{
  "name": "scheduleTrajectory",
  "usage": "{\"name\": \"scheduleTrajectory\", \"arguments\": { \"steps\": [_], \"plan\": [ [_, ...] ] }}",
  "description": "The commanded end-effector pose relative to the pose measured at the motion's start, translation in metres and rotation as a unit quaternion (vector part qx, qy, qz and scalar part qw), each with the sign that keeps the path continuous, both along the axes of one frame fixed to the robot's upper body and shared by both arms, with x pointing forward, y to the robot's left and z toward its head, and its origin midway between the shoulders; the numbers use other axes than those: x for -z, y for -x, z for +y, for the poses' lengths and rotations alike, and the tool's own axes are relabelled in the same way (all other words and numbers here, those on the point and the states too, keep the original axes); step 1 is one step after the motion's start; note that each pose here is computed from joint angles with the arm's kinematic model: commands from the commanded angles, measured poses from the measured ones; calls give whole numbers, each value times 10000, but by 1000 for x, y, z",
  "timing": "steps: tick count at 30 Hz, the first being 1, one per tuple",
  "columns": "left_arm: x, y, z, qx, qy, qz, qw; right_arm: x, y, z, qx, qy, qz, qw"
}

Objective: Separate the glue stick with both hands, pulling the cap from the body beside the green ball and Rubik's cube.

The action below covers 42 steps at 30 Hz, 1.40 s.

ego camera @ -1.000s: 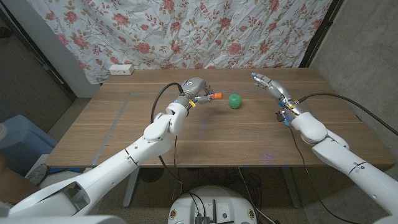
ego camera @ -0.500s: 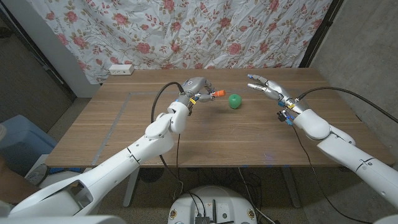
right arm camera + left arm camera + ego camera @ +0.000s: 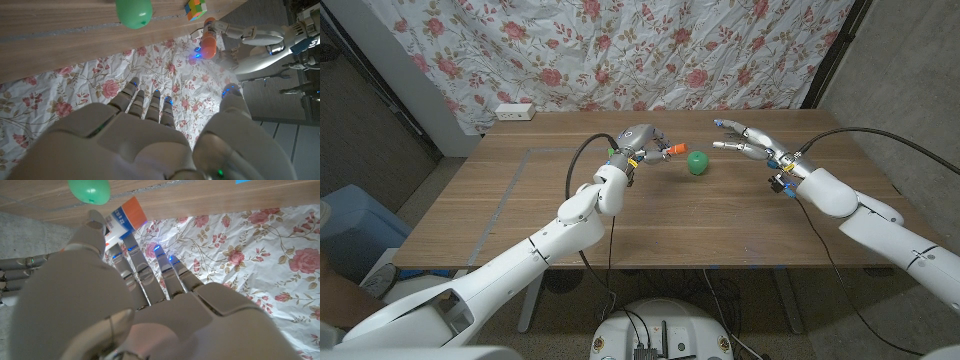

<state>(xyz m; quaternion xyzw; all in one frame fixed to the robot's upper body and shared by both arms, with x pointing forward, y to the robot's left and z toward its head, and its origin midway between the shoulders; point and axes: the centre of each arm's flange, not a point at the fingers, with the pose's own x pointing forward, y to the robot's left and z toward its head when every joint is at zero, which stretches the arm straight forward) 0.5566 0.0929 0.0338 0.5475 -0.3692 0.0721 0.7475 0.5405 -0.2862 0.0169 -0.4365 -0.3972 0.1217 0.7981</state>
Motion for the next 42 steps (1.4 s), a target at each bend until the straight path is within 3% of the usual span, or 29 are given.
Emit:
{"name": "scheduleTrajectory", "arguments": {
  "steps": [1, 13, 19, 27, 42],
  "plan": [
    [8, 3, -12, -27, 275, 116, 9995, -10, 16, 5, 395, 605, -58, 9974],
    [14, 4, -25, -63, 436, 166, 9989, -23, 21, 14, 648, 1046, -7, 9924],
    [15, 2, -30, -52, 460, 174, 9988, -30, 22, 20, 759, 1279, 224, 9886],
    [16, 1, -37, -47, 481, 169, 9987, -31, 23, 32, 851, 1445, 365, 9852],
    [16, -2, -42, 13, 363, 139, 9992, -33, 26, 42, 950, 1557, 300, 9828]
  ]
}}
